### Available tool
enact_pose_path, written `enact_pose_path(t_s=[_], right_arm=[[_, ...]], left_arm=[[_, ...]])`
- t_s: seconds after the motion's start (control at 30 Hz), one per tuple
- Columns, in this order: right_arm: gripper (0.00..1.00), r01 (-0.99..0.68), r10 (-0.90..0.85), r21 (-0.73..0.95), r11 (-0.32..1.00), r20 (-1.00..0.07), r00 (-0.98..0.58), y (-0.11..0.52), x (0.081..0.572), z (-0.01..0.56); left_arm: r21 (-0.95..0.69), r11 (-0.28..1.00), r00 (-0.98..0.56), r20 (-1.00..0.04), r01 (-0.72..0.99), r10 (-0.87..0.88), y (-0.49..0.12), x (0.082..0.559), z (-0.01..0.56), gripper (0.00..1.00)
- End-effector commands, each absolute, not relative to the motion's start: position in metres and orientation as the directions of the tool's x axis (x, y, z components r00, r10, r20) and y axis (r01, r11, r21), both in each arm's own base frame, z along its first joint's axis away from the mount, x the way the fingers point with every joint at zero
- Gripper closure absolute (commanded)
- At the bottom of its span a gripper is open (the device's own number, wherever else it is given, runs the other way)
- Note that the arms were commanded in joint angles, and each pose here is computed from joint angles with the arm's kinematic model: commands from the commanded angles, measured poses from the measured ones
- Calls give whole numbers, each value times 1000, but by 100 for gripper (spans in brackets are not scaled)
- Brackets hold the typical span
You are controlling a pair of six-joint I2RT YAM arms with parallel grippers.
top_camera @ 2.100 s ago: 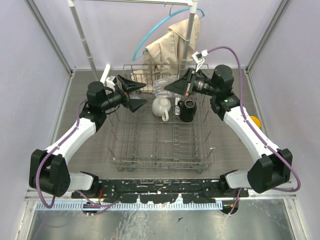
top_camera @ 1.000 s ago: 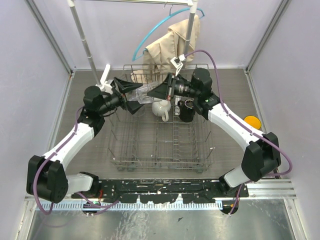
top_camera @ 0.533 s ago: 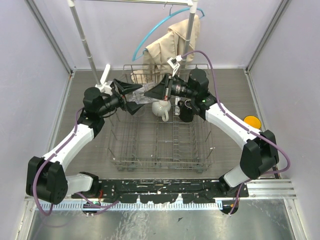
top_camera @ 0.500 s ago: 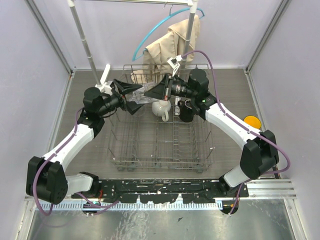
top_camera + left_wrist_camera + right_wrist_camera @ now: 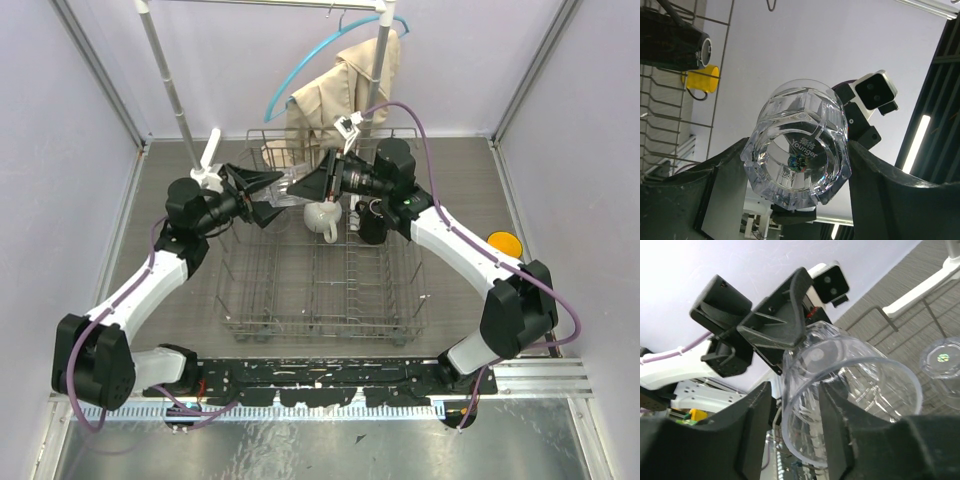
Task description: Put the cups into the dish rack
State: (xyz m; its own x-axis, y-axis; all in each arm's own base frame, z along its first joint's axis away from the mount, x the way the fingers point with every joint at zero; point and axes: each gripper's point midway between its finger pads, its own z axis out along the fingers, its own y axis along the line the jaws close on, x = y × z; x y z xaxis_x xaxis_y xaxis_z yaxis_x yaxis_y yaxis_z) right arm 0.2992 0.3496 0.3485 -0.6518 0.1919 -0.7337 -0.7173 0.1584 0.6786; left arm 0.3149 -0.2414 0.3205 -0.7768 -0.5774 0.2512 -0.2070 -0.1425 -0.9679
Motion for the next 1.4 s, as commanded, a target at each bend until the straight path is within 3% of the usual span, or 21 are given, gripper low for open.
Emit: enact_pose_path(t_s=[0.0, 0.1, 0.33, 0.5, 0.77, 1.07, 1.37], right_arm=[[44, -777, 195, 590, 220, -807, -558, 340, 296, 368], [34, -775, 177, 564, 287, -826, -535, 328, 300, 359], [32, -686, 191, 524, 505, -843, -503, 267, 330, 332], [32, -593, 258, 506, 626, -852, -455, 221, 366, 347], [31, -488, 116, 331, 807, -900, -420, 187, 402, 346], [29, -462, 117, 341, 819, -887, -448, 167, 405, 325], [28, -466, 127, 353, 811, -885, -449, 167, 402, 319]], left_arm=[[-988, -60, -768, 146, -139, -623, -228, 310, 321, 100], [-989, 40, -759, 82, -140, -646, -221, 306, 310, 100], [-927, 349, -758, -130, -135, -639, -203, 292, 287, 100], [-806, 574, -758, -280, -148, -589, -180, 290, 274, 100], [-562, 809, -791, -409, -175, -455, -152, 291, 265, 100], [-290, 946, -856, -443, -144, -266, -149, 301, 248, 100], [-195, 973, -873, -446, -122, -199, -152, 313, 232, 100]])
